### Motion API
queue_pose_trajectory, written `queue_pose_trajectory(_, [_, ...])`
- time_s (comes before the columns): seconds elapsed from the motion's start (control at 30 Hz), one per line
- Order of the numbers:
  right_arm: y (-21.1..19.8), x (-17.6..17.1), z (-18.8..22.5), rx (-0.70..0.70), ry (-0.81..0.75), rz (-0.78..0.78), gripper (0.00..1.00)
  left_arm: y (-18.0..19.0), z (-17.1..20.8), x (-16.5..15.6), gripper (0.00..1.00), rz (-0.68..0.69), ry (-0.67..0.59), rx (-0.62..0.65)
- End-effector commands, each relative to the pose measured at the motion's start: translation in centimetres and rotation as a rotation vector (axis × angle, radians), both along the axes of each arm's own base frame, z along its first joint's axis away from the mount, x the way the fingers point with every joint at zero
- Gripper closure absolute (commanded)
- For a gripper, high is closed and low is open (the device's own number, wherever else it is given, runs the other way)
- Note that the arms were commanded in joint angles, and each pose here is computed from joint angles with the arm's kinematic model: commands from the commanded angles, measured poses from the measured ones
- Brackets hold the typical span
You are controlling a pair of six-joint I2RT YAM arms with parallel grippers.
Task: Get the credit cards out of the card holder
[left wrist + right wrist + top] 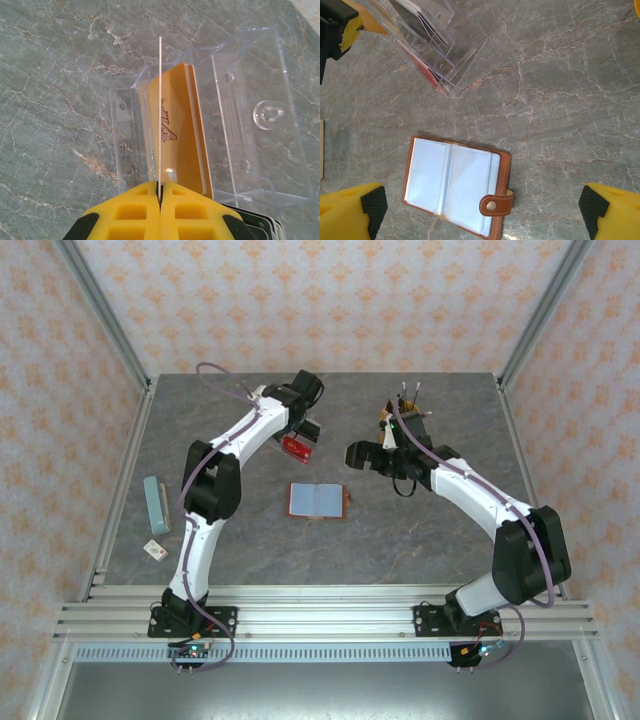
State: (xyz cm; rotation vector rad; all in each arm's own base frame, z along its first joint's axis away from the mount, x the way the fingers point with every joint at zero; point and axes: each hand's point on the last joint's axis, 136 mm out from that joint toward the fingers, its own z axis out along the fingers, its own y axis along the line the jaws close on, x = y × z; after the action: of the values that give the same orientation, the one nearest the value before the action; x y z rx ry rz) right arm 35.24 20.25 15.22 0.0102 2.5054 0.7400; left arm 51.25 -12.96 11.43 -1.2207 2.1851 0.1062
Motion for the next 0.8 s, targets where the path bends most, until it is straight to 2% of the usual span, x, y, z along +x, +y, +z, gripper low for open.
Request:
queue_pose_trajectory(0.0, [-0.2, -0.2, -0.8, -0.018, 0.02, 0.012, 0.0, 0.3, 0.2, 0.3, 1.0, 0.037, -0.025, -0.006])
queue_pose_trajectory(0.67, [0.1, -0.4, -1.0, -0.01, 0.039, 0.024, 0.01, 0.7, -1.7, 1.1, 1.0, 0.05, 0.001, -0.007])
queue_pose_trajectory(0.77, [0.5, -0.5, -0.9, 0.009, 0.04, 0.04, 0.01, 0.4, -2.2, 1.5, 0.89, 0.029, 0.008, -0.025])
